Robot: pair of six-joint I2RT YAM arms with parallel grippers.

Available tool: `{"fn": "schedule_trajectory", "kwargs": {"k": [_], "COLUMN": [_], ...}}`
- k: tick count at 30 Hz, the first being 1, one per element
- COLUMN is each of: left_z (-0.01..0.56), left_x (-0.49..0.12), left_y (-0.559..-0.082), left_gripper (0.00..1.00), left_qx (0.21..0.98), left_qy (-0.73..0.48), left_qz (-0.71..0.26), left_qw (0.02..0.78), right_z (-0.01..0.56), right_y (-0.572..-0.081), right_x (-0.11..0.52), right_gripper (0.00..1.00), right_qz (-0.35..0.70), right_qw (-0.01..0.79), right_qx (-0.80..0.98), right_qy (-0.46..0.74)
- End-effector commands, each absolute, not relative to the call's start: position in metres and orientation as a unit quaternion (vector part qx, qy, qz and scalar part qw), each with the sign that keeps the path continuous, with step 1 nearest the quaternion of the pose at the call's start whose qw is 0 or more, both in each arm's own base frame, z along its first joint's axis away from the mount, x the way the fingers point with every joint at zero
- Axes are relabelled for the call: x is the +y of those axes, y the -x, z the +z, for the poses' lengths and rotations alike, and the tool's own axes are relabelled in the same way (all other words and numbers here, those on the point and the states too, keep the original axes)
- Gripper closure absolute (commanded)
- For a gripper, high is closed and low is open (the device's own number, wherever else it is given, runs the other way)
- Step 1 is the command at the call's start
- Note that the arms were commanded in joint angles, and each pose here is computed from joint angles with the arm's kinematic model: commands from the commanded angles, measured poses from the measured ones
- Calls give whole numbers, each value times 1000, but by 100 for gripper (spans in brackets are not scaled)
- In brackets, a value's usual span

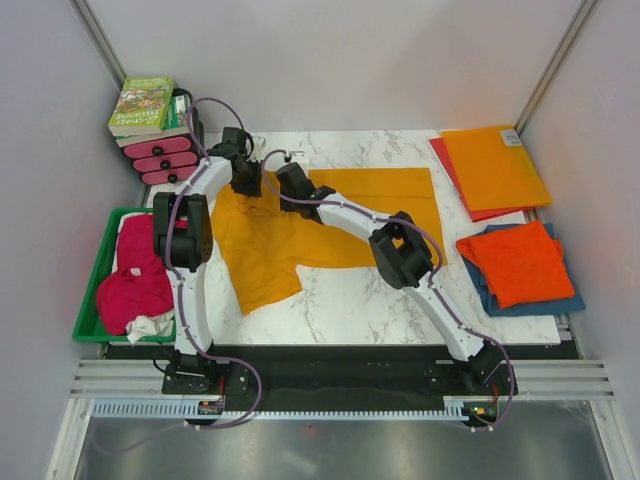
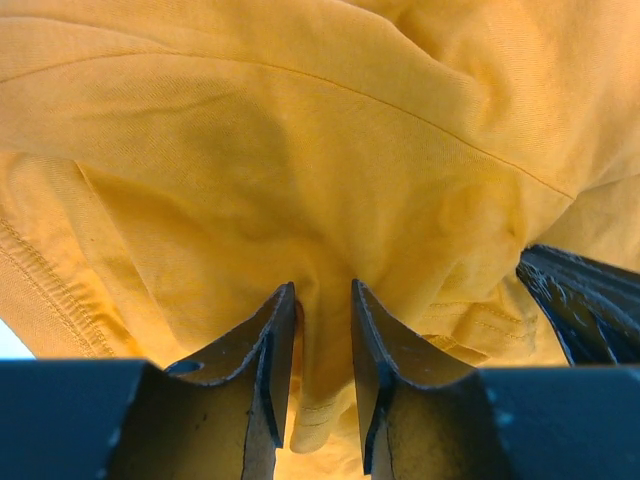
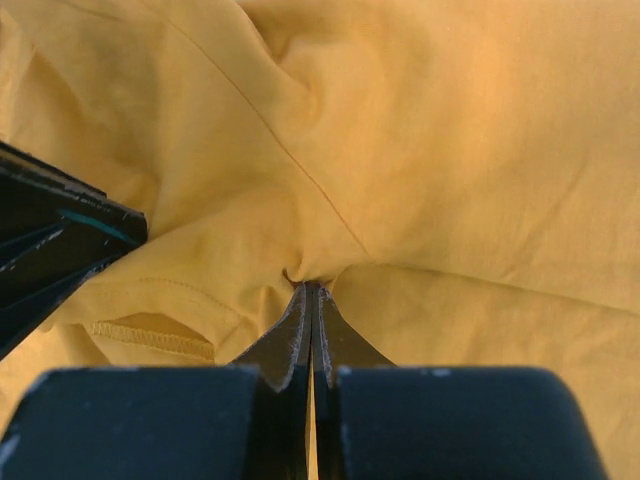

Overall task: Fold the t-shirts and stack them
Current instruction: Fold the flattened tshirt in 1/3 of the way

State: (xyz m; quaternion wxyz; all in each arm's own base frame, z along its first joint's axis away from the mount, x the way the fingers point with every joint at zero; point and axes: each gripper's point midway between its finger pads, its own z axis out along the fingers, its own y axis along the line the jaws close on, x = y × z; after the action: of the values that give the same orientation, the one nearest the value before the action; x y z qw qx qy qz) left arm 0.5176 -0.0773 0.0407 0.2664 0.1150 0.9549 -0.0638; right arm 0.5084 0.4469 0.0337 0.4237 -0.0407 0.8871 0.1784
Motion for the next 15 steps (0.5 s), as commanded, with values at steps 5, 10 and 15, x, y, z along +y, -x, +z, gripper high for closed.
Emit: {"fn": "schedule_trajectory", "kwargs": {"k": [5, 10, 15], "left_z": [35, 25, 21], "left_x": [-74, -75, -77], "left_y": [-514, -510, -509], "left_gripper": [65, 66, 67], "left_qx": [955, 958, 959], "left_qy": [-129, -127, -128], "left_qz": [-50, -54, -59], "left_qw": [261, 250, 245], "right_z": [126, 134, 114], "right_y": [-500, -492, -489], "right_x": [458, 476, 487], "right_gripper": [100, 100, 100], "right_qz": [203, 221, 231], "right_qw": [496, 498, 479], "right_qx": [844, 838, 846], "right_qy": [18, 27, 37]}}
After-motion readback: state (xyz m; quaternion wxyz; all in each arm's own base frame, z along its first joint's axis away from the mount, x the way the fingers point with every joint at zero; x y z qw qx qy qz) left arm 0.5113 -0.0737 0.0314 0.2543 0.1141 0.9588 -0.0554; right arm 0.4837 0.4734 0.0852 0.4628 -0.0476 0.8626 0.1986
